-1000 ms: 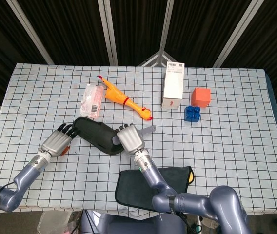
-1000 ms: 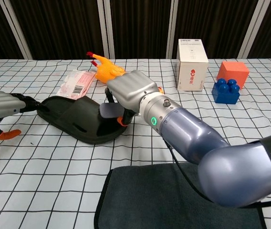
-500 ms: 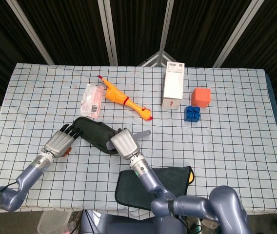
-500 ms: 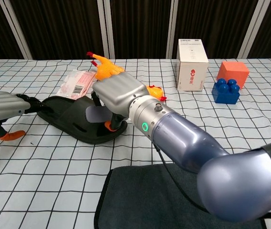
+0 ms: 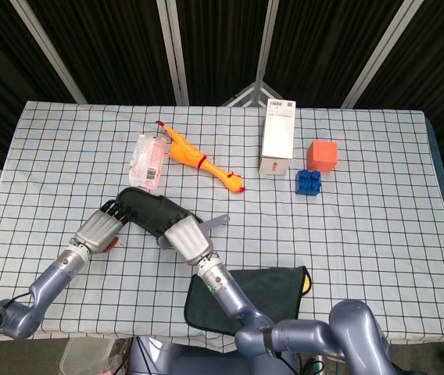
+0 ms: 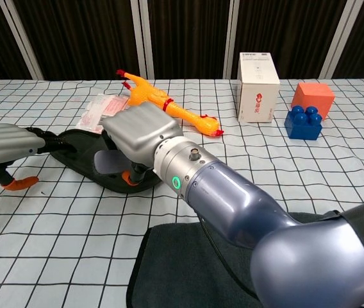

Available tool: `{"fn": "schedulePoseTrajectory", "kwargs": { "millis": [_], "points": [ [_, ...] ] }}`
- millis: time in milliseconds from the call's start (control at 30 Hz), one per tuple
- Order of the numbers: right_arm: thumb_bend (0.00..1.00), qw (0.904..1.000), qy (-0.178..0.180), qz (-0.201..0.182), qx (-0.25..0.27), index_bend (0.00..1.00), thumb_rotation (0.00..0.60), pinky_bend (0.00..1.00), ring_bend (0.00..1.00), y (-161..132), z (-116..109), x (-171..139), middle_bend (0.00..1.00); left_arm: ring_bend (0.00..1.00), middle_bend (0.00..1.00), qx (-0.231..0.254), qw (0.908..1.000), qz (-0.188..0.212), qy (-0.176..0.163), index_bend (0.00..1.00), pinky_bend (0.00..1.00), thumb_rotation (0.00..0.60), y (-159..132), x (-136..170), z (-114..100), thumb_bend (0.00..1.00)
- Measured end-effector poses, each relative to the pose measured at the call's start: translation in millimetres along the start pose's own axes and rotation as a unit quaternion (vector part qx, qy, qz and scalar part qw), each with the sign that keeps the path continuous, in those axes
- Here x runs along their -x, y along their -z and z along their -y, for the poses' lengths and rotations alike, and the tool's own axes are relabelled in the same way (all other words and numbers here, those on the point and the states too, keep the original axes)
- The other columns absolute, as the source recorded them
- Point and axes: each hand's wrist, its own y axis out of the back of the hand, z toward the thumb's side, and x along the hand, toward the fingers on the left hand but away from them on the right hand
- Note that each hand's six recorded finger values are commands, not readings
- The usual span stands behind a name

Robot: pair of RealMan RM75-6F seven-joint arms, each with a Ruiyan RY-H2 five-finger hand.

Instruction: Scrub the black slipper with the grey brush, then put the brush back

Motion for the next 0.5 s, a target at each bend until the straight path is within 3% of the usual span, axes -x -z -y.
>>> {"fn": "schedulePoseTrajectory", "kwargs": {
  "millis": [500],
  "points": [
    [0.75,0.9985,-0.02,0.041,-0.028,0.71,0.6,0.58,0.5,37,19,4,0.69,0.0,0.06,0.002,1.0,-0.005,0.001,0.07,0.0,0.6,4,4,2,0.66]
  ]
}}
